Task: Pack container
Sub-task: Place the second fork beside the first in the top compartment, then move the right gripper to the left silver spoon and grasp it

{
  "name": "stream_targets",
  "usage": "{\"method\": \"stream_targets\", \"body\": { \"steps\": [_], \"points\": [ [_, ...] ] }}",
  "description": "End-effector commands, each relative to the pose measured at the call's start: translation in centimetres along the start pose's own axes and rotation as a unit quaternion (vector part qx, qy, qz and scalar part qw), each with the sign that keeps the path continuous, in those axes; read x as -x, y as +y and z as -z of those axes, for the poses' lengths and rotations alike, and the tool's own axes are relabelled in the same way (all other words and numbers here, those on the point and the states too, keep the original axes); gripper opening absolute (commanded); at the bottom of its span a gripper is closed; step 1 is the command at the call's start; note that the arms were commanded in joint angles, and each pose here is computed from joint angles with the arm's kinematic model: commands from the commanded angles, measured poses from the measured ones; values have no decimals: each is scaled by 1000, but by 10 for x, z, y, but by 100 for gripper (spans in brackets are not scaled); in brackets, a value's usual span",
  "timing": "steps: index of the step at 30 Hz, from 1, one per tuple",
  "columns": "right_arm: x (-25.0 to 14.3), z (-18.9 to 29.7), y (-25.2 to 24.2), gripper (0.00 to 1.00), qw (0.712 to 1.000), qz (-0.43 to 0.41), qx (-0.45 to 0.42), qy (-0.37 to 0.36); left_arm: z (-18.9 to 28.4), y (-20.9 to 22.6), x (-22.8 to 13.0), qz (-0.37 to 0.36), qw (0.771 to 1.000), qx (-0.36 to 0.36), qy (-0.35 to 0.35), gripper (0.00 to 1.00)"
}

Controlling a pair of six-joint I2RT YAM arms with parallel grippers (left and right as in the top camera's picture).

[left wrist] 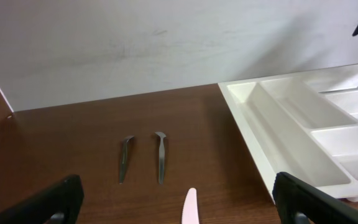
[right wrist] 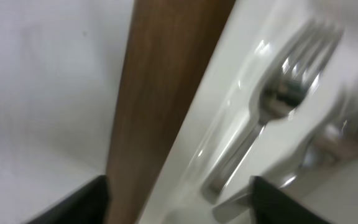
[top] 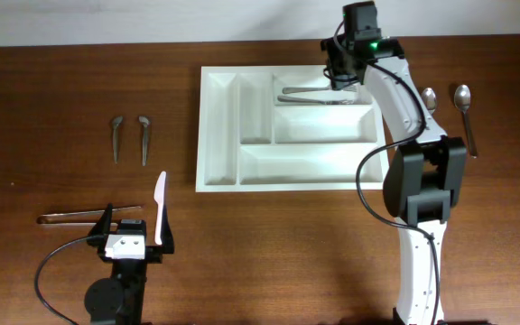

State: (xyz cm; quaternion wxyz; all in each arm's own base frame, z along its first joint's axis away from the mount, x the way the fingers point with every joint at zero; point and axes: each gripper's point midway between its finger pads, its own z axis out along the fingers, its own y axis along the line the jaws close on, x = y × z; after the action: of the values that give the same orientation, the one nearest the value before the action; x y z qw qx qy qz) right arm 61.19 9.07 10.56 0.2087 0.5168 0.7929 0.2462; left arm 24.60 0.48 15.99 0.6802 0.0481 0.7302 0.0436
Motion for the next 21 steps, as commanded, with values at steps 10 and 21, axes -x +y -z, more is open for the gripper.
{"method": "stream_targets", "body": {
  "steps": [10,21],
  "points": [
    [114,95,-22,99,894,437,91,45,0,1,-2,-5,1000,3,1,99],
    [174,129,-164,99,847,501,-140,109,0,1,-2,-5,1000,3,1,99]
  ]
}}
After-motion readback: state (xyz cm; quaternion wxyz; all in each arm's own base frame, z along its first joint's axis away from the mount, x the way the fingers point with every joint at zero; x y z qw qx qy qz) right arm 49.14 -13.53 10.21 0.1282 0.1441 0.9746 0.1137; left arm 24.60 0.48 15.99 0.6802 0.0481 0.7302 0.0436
